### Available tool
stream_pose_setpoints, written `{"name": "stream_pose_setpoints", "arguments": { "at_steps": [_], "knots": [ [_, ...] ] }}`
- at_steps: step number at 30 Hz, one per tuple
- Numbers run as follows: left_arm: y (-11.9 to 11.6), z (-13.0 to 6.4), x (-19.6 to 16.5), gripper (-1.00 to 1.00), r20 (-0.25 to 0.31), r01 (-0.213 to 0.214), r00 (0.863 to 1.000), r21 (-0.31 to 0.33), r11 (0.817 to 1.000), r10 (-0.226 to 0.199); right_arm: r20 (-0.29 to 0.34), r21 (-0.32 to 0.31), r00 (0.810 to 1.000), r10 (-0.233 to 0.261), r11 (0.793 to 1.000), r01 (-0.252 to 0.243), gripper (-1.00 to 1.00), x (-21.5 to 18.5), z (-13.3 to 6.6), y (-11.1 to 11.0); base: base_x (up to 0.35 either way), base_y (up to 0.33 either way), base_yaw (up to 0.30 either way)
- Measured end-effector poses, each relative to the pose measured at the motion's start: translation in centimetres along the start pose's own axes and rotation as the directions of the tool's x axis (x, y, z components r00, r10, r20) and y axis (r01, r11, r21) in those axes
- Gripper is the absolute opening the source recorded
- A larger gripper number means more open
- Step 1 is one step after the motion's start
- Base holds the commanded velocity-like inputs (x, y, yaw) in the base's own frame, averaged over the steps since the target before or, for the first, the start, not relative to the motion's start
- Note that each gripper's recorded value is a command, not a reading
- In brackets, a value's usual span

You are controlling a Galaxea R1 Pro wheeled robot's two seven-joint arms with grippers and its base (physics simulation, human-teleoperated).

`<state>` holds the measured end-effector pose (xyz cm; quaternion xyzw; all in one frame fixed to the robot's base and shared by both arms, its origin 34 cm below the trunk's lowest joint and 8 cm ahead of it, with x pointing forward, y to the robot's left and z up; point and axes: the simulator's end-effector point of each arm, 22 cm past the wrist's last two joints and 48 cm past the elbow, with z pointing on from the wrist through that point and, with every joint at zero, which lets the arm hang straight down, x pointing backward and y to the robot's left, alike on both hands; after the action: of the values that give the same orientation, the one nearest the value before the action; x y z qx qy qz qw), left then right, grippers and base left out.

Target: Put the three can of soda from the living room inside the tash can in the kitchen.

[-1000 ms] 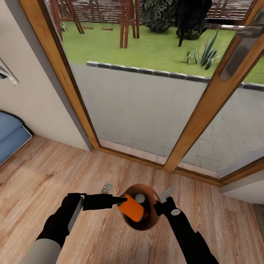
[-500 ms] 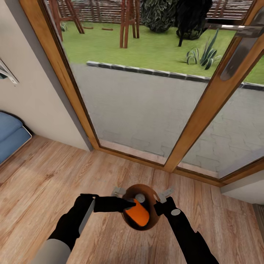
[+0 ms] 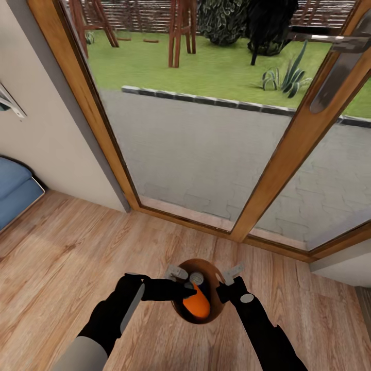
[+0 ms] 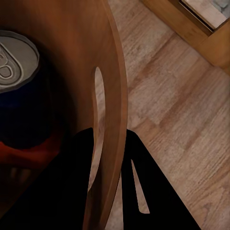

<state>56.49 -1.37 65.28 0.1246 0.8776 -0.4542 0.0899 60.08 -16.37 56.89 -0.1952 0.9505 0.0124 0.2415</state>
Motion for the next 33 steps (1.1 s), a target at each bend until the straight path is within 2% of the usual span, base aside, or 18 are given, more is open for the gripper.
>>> {"name": "stream_pose_setpoints", "arguments": {
  "at_steps": [11, 20, 32, 33],
  "knots": [
    [0.4, 0.1, 0.1, -1.00, -0.003, -0.005, 1.000, -0.024, 1.000, 0.005, 0.000, 0.000, 1.000, 0.001, 1.000, -0.001, -1.00, 0.0, 0.0, 0.0, 0.000, 0.000, 0.000],
    [1.8, 0.1, -0.6, -1.00, 0.026, -0.031, 0.999, -0.087, 0.996, 0.033, -0.001, 0.000, 1.000, 0.001, 1.000, -0.001, -1.00, 0.1, 0.0, 0.0, 0.000, 0.000, 0.000],
    [2.0, 0.0, -0.7, -1.00, 0.031, -0.034, 0.999, -0.097, 0.995, 0.037, -0.002, 0.000, 1.000, 0.001, 1.000, -0.001, -1.00, 0.1, 0.0, 0.0, 0.000, 0.000, 0.000],
    [2.0, 0.0, -0.7, 1.00, 0.031, -0.034, 0.999, -0.097, 0.995, 0.037, -0.002, 0.000, 1.000, 0.001, 1.000, -0.001, -1.00, 0.1, 0.0, 0.0, 0.000, 0.000, 0.000]
  ]
}}
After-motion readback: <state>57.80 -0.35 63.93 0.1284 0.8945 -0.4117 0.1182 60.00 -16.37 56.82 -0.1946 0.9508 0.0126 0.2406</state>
